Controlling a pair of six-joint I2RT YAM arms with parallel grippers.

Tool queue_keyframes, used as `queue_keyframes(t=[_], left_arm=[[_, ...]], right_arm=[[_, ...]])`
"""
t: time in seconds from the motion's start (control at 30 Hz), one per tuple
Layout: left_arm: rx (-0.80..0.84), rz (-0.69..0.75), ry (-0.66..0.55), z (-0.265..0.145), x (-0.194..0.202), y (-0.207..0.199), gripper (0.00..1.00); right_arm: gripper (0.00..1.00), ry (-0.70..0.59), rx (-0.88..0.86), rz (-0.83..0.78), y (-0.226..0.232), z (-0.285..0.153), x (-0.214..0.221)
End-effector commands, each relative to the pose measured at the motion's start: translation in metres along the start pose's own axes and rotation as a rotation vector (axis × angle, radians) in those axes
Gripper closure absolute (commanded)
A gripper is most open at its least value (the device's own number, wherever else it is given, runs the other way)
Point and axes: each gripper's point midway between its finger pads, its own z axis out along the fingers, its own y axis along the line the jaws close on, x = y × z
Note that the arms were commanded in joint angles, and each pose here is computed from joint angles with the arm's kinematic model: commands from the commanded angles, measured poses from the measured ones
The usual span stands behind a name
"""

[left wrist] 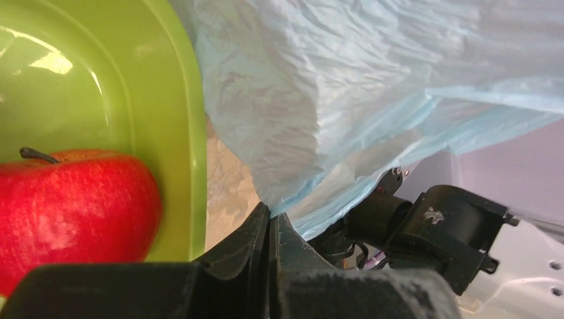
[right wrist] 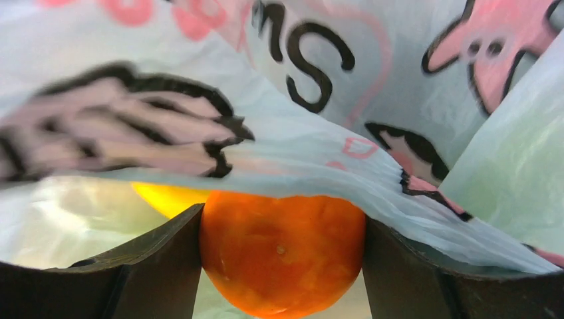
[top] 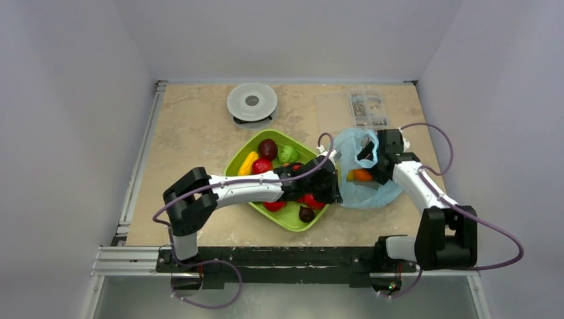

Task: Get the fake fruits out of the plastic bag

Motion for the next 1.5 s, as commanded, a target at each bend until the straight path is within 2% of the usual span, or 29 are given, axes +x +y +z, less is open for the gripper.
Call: queue_keyframes(t=[0.0,0.07,0.13,0.3,0.4,0.47,0.67,0.77,0.87,0.97,1.1,1.23,1.33,1.47], left_arm=[[0.006,0.052,-0.077,-0.009,-0.036,-0.014,0.97],[-0.001,0.073,-0.085,-0.015,-0.043,-0.017,0.92],[0.002,0.093,-0.099,-0.021,-0.047,-0.02,0.81],[0.062,0.131,-0.134,-0.048,-0.055,-0.032,0.4],[0.124,0.153,-0.171,-0.079,-0.061,-0.04,0.15],[0.162,0.158,-0.186,-0.101,-0.065,-0.039,0.05],[0.148,0.186,-0.25,-0.183,-0.085,-0.003,0.0],[0.046,0.26,-0.352,-0.236,-0.11,0.02,0.0],[-0.041,0.345,-0.486,-0.288,-0.138,0.026,0.0],[-0.149,0.441,-0.606,-0.326,-0.161,0.032,0.0],[-0.269,0.556,-0.707,-0.357,-0.177,0.041,0.0],[-0.358,0.617,-0.784,-0.364,-0.178,0.063,0.0],[-0.387,0.647,-0.858,-0.369,-0.174,0.074,0.0],[-0.473,0.659,-0.944,-0.381,-0.169,0.096,0.0]], right_arm=[[0.62,-0.139,-0.121,-0.008,0.035,-0.033,-0.048],[0.62,-0.16,-0.141,-0.018,0.038,-0.044,-0.053],[0.62,-0.167,-0.146,-0.025,0.037,-0.053,-0.054],[0.63,-0.174,-0.112,-0.057,0.025,-0.076,-0.053],[0.63,-0.151,-0.124,-0.091,0.021,-0.09,-0.046],[0.63,-0.128,-0.157,-0.132,0.023,-0.1,-0.039],[0.64,-0.022,-0.212,-0.277,0.02,-0.138,-0.013],[0.65,0.041,-0.271,-0.324,0.032,-0.16,0.007],[0.65,0.167,-0.316,-0.411,0.047,-0.172,0.054],[0.66,0.235,-0.336,-0.486,0.054,-0.184,0.094],[0.7,0.304,-0.456,-0.532,0.067,-0.208,0.126],[0.71,0.429,-0.559,-0.677,0.084,-0.221,0.172],[0.7,0.391,-0.618,-0.75,0.113,-0.222,0.199],[0.68,0.22,-0.596,-0.764,0.153,-0.204,0.206]])
